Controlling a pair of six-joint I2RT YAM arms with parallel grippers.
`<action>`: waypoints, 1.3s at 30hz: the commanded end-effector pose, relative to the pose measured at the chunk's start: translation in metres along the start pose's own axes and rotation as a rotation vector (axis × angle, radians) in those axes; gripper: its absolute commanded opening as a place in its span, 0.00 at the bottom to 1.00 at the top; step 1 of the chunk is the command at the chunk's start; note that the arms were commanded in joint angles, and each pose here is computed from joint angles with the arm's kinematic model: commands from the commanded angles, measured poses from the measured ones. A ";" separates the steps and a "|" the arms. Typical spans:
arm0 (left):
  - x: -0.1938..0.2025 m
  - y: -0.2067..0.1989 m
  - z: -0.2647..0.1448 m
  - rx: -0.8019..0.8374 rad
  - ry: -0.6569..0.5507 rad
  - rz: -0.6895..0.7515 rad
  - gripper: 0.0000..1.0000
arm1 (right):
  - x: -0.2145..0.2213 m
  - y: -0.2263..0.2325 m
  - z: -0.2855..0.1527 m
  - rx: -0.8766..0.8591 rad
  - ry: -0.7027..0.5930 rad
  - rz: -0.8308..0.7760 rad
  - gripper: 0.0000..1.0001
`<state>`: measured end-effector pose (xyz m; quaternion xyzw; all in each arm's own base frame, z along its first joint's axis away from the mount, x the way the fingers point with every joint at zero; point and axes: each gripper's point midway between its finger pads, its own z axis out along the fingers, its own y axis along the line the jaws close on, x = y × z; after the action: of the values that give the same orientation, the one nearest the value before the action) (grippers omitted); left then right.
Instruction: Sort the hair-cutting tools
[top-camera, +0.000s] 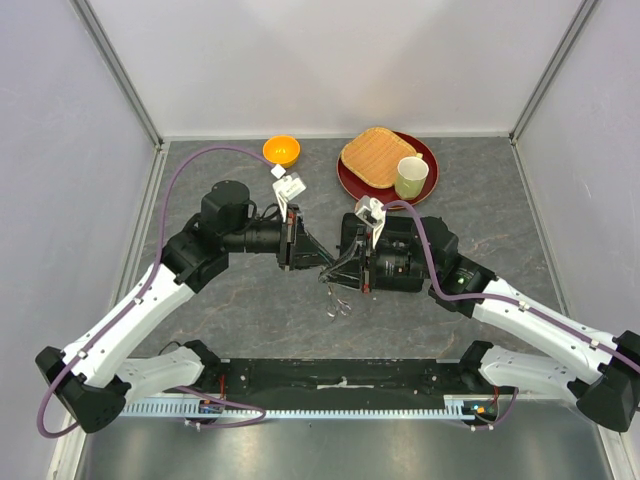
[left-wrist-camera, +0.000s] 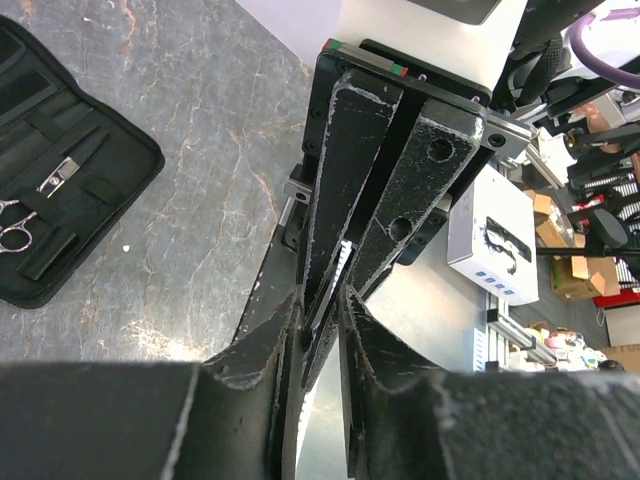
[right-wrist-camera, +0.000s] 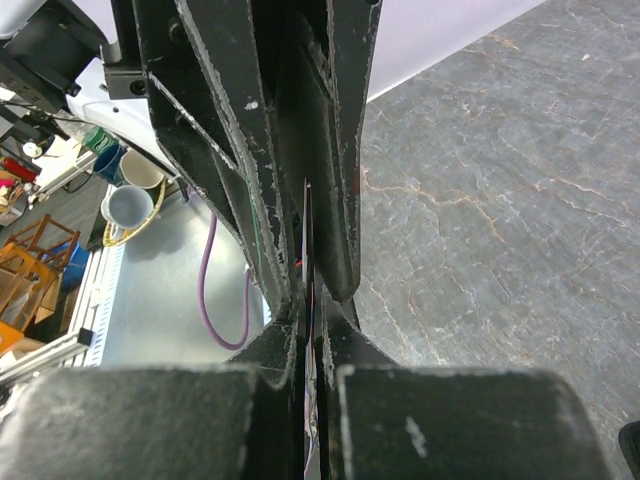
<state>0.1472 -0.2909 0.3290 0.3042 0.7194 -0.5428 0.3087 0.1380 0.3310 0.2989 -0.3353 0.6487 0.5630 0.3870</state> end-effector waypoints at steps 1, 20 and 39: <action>0.000 -0.009 0.001 0.055 0.015 0.028 0.26 | -0.040 0.006 0.000 0.021 -0.112 -0.074 0.00; -0.039 0.072 -0.016 -0.481 -0.139 -0.073 0.02 | -0.049 -0.075 -0.054 0.585 -0.248 -0.010 0.85; -0.162 0.012 -0.048 -0.356 -0.475 -0.433 0.02 | -0.110 -0.036 -0.061 0.450 -0.514 0.069 0.98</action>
<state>0.2623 -0.2435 0.4233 -0.0226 0.7906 -0.4356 0.4297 0.2193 0.2558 0.3132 -0.0689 0.7275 0.4104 0.5455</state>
